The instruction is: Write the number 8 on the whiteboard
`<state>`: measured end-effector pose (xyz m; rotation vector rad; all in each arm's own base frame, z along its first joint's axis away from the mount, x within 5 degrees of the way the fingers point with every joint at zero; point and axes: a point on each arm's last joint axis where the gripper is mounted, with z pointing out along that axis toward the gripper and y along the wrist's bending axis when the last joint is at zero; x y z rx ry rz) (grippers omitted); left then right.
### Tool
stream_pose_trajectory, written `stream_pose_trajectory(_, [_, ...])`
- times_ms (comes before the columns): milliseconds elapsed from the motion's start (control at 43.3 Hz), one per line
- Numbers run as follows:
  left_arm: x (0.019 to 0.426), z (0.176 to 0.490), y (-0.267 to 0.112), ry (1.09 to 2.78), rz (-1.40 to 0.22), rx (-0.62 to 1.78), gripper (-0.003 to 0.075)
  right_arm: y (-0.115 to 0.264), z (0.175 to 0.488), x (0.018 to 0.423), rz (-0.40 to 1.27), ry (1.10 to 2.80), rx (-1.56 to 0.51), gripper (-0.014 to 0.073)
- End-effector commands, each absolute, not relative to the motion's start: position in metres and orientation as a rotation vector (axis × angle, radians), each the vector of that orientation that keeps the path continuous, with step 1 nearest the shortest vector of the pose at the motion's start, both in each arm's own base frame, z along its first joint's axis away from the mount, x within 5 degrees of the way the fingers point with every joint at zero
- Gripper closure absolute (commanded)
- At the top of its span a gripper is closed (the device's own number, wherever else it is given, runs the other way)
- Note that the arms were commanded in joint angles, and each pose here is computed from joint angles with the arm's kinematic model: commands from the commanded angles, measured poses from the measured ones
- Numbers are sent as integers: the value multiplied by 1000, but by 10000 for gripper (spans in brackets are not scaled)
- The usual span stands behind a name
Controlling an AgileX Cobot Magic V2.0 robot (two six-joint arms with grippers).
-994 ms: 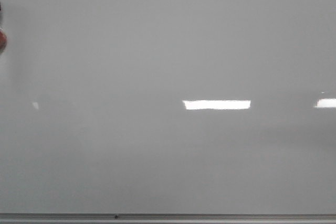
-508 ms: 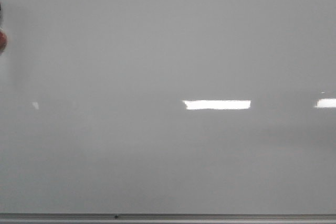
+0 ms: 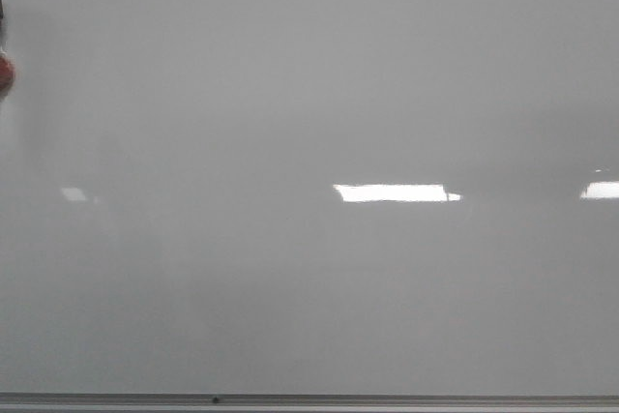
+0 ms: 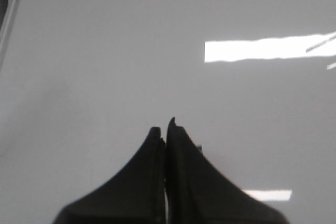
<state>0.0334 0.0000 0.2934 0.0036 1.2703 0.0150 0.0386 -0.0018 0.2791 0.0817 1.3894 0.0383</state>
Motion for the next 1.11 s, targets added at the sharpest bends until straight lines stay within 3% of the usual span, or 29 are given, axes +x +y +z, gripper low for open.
stream_pose_trajectory(0, [24,337,0,1203,-7,-1,741,-2,320,35,13,1358,75,701])
stream_pose_trajectory(162, [31,374,-2,1318,-15,12,741,-3,355,46,8,1460,87,701])
stream_pose_trajectory(324, [50,389,-3,1472,-22,22,741,-5,371,64,3,1578,99,701])
stream_pose_trajectory(647, [91,366,-4,1759,-33,31,741,-6,354,101,-2,1760,108,701])
stream_pose_trajectory(901, [112,355,-5,1865,-78,11,741,-7,340,117,-74,1894,24,696])
stream_pose_trajectory(994, [120,351,-5,1898,-81,9,739,-7,338,120,-76,1914,22,610])
stream_pose_trajectory(1086, [130,346,-5,1945,-78,12,689,-7,338,120,-76,1917,22,399])
